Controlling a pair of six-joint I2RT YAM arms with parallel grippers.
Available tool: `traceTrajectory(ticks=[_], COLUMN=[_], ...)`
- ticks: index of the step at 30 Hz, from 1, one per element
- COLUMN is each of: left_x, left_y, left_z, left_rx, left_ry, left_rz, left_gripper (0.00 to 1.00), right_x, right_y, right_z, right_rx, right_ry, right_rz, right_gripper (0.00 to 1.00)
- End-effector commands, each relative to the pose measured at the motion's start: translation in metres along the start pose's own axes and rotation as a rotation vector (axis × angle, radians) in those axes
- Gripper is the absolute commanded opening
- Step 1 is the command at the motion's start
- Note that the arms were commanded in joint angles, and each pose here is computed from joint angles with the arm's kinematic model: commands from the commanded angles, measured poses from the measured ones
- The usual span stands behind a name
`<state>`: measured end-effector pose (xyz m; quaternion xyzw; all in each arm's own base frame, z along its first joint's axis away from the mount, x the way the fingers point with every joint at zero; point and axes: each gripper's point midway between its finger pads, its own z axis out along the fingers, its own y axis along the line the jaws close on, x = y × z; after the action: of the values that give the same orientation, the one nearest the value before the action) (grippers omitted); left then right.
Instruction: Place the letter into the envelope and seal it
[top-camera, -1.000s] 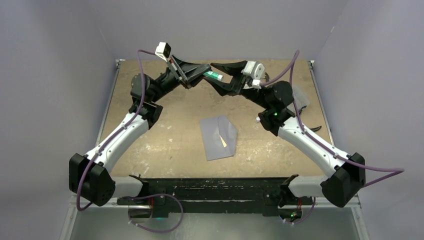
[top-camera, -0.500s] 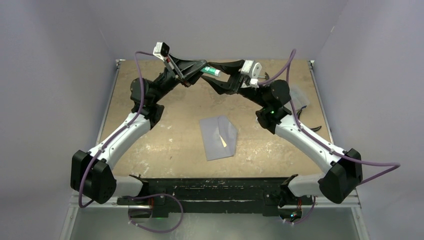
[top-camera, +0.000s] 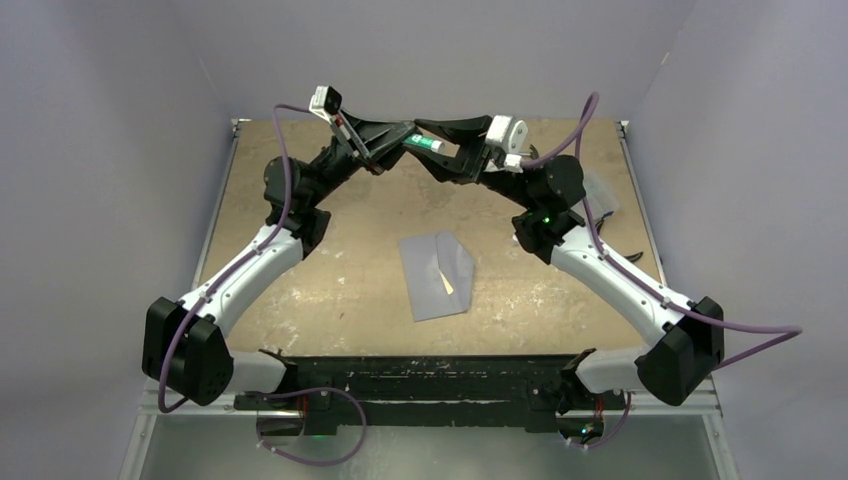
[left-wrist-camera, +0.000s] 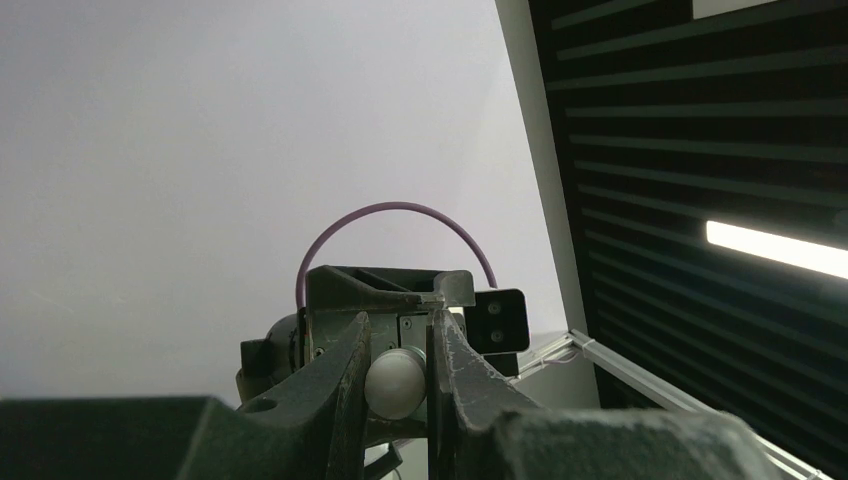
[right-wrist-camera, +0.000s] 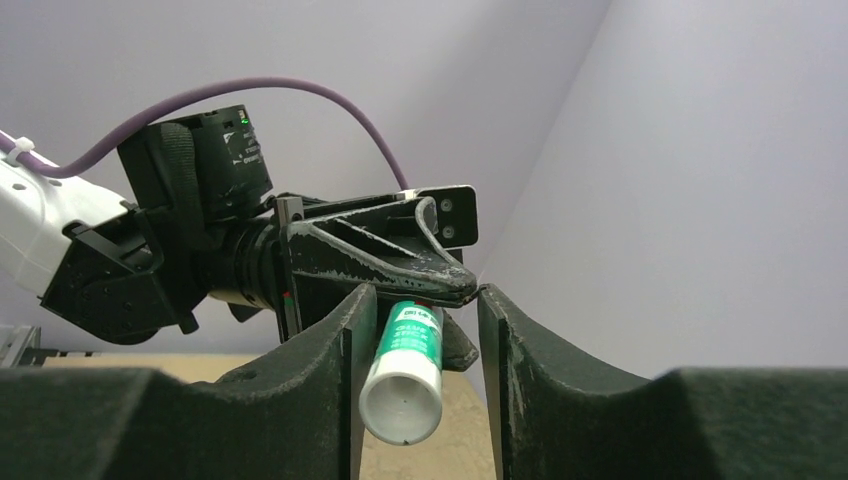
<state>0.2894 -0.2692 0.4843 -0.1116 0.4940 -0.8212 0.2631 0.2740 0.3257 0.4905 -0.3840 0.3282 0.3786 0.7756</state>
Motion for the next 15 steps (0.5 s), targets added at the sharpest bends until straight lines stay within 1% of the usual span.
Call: traceTrajectory(ticks=[1, 7, 10, 11, 12, 15], left_x=[0.0063, 0.0077, 0.0080, 0.0084, 0.0090, 0.0111], left_y=[-0.0215, -0.0264, -0.0287, -0.0283, -0.0275, -0.0225], left_z=[0.0011, 0.0000, 0.0002, 0.0002, 0.0004, 0.0016], left_rx=[0.081, 0.102, 0.109, 0.109, 0.105, 0.086], left_ry=[0.013, 0.008, 0.007, 0.007, 0.008, 0.013], left_rz=[-0.001, 0.002, 0.007, 0.010, 0.011, 0.010], left_gripper=[0.00, 0.00, 0.00, 0.00, 0.00, 0.00], right_x=[-0.0215, -0.0153, -0.0147, -0.0147, -0.0155, -0.0193], right_y=[-0.0004, -0.0017, -0.0031, -0.0037, -0.0037, -0.0068], right_z=[0.0068, 0.0055, 0.0050, 0.0050, 0.0053, 0.0084], right_rx=[-0.010, 0.003, 0.012, 0.016, 0.016, 0.019], right_ry=[-0.047, -0.028, -0.025, -0.025, -0.026, -0.018], right_rz=[-0.023, -0.020, -0.018, -0.017, -0.016, -0.010], right_gripper=[0.44, 0.47, 0.47, 0.46, 0.42, 0.28])
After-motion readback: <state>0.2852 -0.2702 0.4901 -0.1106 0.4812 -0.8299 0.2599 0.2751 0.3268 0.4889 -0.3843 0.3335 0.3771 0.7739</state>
